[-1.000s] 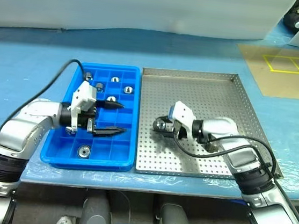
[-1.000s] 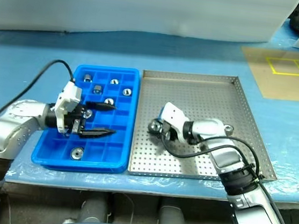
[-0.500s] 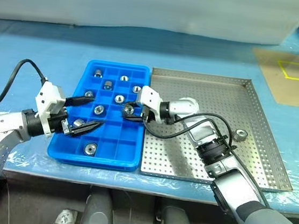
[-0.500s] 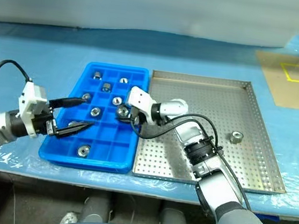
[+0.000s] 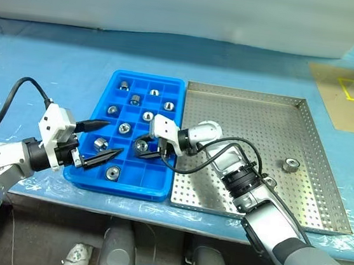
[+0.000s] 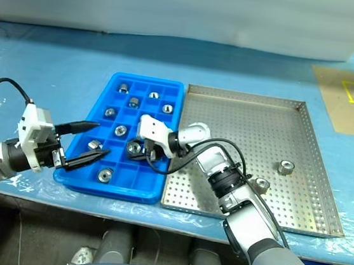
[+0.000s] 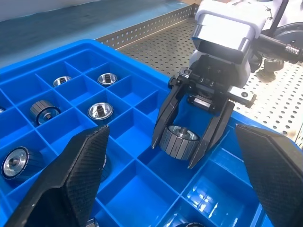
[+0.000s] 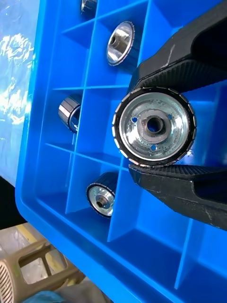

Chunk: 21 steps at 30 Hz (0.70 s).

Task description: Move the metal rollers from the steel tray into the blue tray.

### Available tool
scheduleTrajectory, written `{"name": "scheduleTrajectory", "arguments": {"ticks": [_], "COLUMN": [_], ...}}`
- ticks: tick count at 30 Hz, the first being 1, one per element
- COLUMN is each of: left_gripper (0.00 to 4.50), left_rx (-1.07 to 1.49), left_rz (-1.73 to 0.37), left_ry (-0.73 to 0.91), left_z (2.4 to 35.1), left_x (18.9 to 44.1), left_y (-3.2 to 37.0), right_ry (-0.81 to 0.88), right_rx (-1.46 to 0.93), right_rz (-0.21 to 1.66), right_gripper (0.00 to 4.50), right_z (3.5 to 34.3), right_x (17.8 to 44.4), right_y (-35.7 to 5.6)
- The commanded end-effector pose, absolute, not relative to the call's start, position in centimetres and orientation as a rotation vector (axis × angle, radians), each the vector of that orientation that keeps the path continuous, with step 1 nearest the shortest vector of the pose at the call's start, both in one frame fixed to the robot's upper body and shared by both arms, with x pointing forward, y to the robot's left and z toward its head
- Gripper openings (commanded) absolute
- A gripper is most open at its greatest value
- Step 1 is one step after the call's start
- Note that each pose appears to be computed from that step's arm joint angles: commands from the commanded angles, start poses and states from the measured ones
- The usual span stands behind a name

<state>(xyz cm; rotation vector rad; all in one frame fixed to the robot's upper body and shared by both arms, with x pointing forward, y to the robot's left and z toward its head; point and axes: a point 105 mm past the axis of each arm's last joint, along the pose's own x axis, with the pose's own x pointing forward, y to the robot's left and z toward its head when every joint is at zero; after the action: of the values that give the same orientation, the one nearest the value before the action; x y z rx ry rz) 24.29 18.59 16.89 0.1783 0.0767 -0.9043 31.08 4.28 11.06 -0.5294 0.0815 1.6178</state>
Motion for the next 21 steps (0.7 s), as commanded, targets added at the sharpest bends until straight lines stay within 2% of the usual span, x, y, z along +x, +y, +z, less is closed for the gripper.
{"name": "scheduleTrajectory", "arguments": {"ticks": [1, 4, 9, 12, 17, 21], "left_gripper": [4.5, 4.5, 4.5, 4.5, 4.5, 4.5], "left_rx": [0.207, 0.209, 0.198, 0.183, 0.164, 0.162], "left_rz": [-0.94, -0.955, -1.009, -1.07, -1.22, -1.353], "left_ry": [0.045, 0.042, 0.025, 0.008, -0.034, -0.063], "left_z": [17.9, 18.0, 18.2, 18.1, 17.8, 17.6], "left_x": [24.1, 24.3, 25.1, 26.1, 28.3, 29.6], "left_y": [17.9, 17.7, 16.9, 15.7, 12.4, 9.3], "right_ry": [0.053, 0.062, 0.028, -0.028, -0.087, -0.059], "right_rx": [-0.518, -0.525, -0.496, -0.484, -0.442, -0.465], "right_rz": [1.626, 1.569, 1.5, 1.403, 1.164, 0.958], "right_gripper": [2.59, 3.56, 3.56, 3.56, 3.56, 3.56], "right_z": [11.1, 11.3, 12.9, 15.1, 19.4, 20.5], "right_x": [30.8, 31.7, 32.7, 34.0, 36.3, 37.0], "right_y": [4.5, 4.3, 3.1, 1.2, -4.8, -10.5]}}
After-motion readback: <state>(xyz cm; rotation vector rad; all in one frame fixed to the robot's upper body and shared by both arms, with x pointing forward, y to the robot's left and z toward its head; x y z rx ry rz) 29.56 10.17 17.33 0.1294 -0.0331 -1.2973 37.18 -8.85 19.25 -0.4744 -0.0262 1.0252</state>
